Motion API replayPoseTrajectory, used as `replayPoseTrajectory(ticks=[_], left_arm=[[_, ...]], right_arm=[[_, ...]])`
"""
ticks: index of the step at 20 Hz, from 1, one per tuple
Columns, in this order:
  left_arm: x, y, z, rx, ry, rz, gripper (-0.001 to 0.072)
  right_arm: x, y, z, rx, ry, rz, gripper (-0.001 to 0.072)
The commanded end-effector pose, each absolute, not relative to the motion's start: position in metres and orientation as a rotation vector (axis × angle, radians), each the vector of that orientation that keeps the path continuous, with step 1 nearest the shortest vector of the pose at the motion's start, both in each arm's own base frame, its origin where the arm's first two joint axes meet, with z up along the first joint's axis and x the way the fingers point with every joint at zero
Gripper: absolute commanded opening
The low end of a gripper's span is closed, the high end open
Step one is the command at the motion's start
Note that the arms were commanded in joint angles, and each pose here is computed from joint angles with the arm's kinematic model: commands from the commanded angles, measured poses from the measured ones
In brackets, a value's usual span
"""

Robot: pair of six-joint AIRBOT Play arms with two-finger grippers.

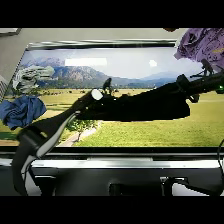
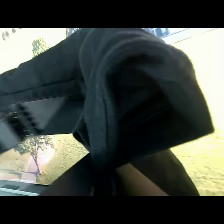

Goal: Fold the clothes and pants, and hang the long-sleeved shirts on hangers.

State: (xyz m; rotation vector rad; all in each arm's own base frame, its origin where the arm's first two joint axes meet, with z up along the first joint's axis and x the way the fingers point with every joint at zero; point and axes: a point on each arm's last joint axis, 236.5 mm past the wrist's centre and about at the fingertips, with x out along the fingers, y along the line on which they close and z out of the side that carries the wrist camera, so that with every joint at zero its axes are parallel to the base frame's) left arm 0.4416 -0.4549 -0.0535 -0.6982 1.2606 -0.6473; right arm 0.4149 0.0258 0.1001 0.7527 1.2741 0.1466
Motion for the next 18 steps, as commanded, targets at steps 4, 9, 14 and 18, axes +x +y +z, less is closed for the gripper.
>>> replayPoseTrajectory(ticks=[4, 9, 14, 18], left_arm=[[0.428, -0.516, -0.067, -0.782, 1.322, -0.733, 0.0013], [0.42, -0.537, -0.07, -0.803, 1.323, -0.757, 0.0014], [0.422, -0.543, -0.062, -0.836, 1.293, -0.758, 0.0013], [0.448, -0.502, -0.038, -0.814, 1.294, -0.755, 0.0011]], right_arm=[[0.423, 0.023, 0.133, 0.832, 1.216, 0.083, 0.0027], [0.424, 0.031, 0.151, 0.885, 1.202, 0.099, 0.0027], [0.426, 0.036, 0.156, 0.916, 1.196, 0.116, 0.0027], [0.431, 0.041, 0.162, 0.954, 1.174, 0.134, 0.0027]])
